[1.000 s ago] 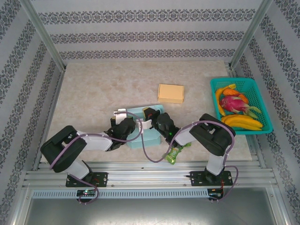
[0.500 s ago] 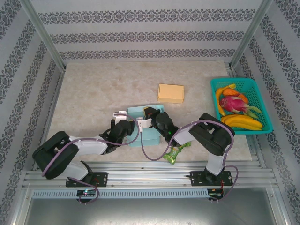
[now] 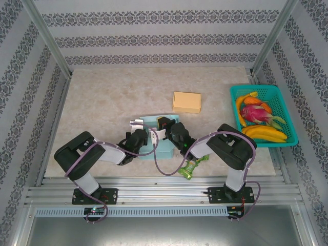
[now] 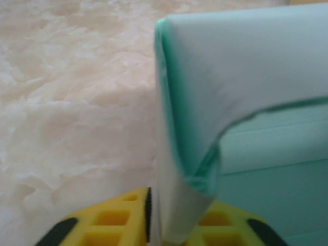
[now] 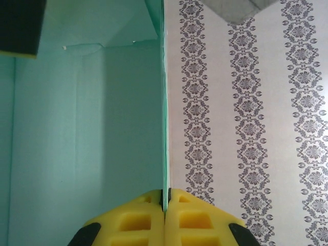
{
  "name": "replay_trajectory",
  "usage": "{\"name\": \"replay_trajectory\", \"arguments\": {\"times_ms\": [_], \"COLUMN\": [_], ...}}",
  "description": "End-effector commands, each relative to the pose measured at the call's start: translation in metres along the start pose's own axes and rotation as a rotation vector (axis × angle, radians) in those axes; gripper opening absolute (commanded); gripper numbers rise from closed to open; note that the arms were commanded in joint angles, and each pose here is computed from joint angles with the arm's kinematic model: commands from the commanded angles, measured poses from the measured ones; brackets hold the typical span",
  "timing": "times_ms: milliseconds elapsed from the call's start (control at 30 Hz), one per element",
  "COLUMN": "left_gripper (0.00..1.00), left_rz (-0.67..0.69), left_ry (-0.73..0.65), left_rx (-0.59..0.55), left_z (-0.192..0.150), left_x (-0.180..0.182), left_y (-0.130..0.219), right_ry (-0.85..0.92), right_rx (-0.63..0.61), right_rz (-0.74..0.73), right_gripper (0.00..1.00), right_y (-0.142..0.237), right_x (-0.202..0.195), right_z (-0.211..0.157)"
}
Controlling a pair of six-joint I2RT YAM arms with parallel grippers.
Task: Fold the paper box
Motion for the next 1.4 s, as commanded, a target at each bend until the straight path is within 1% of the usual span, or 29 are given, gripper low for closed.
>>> {"name": "replay_trajectory", "arguments": {"times_ms": [0,67,133,167,267,333,467,533,600,700,767,800,867,900,967,1033,1167,1267,1367], "left_gripper": [0.12,0.09,0.00,0.00,0.00,0.00,0.00,0.00,0.00,0.00,0.00,0.00,0.00,0.00,0.00,0.00,0.00,0.00,0.00], "left_rz": [0.037,0.037,0.031,0.034,0.038,0.038,0.052,0.060,0.066,0.068,0.070,0.072,0.081,0.083,0.090,0.089,0.073,0.069,0.074], "left_ry": [0.041,0.051,0.056,0.057,0.085,0.100,0.123,0.126,0.132,0.144,0.160,0.169,0.177,0.176,0.177,0.179,0.186,0.193,0.192], "left_rx": [-0.069,-0.066,-0.059,-0.051,-0.040,-0.025,0.001,0.007,0.013,0.030,0.047,0.052,0.075,0.084,0.098,0.102,0.097,0.089,0.082], "left_z": [0.015,0.012,0.010,0.007,0.001,-0.003,-0.006,-0.005,-0.004,-0.002,-0.001,-0.001,-0.001,-0.001,-0.002,-0.004,-0.006,-0.006,-0.008], "left_x": [0.000,0.001,0.001,0.002,0.008,0.010,0.016,0.019,0.022,0.025,0.028,0.029,0.032,0.032,0.035,0.036,0.036,0.037,0.039], "left_y": [-0.006,-0.007,-0.007,-0.007,-0.003,-0.001,0.005,0.009,0.013,0.021,0.027,0.029,0.033,0.034,0.037,0.038,0.039,0.040,0.040], "right_ry": [-0.044,-0.066,-0.100,-0.118,-0.185,-0.231,-0.327,-0.379,-0.448,-0.648,-0.821,-0.908,-1.154,-1.248,-1.448,-1.600,-1.780,-1.827,-1.838], "right_rx": [0.009,0.009,0.008,0.008,0.017,0.020,-0.011,-0.028,-0.017,0.009,0.026,0.038,0.065,0.078,0.097,0.086,0.064,0.058,0.080], "right_rz": [0.088,0.083,0.073,0.065,0.030,0.017,-0.017,-0.016,0.006,0.038,0.039,0.037,0.026,0.035,0.065,0.098,0.185,0.279,0.291], "right_gripper": [0.05,0.09,0.17,0.24,0.41,0.46,0.54,0.56,0.56,0.56,0.56,0.54,0.49,0.47,0.46,0.48,0.55,0.57,0.58], "right_y": [0.004,0.004,0.006,0.007,0.011,0.016,0.034,0.046,0.057,0.073,0.083,0.088,0.095,0.098,0.102,0.103,0.089,0.068,0.049], "right_x": [0.020,0.018,0.013,0.010,-0.004,-0.013,-0.032,-0.040,-0.046,-0.057,-0.073,-0.080,-0.089,-0.089,-0.089,-0.087,-0.085,-0.085,-0.085], "right_z": [-0.001,0.000,0.002,0.003,0.003,0.004,0.008,0.010,0.009,0.005,0.006,0.005,0.003,0.003,0.005,0.010,0.023,0.036,0.040]}}
Point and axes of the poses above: each hand's point on the last joint's axis, 136 mm out from that joint toward the fingers, its own y axis back along the fingers, its own x axis along the line the jaws close on, z = x × y, the point moved 5 cm from there along y, back along the fingers, and after that the axes turned 6 degrees about y, right-handed, at the moved point
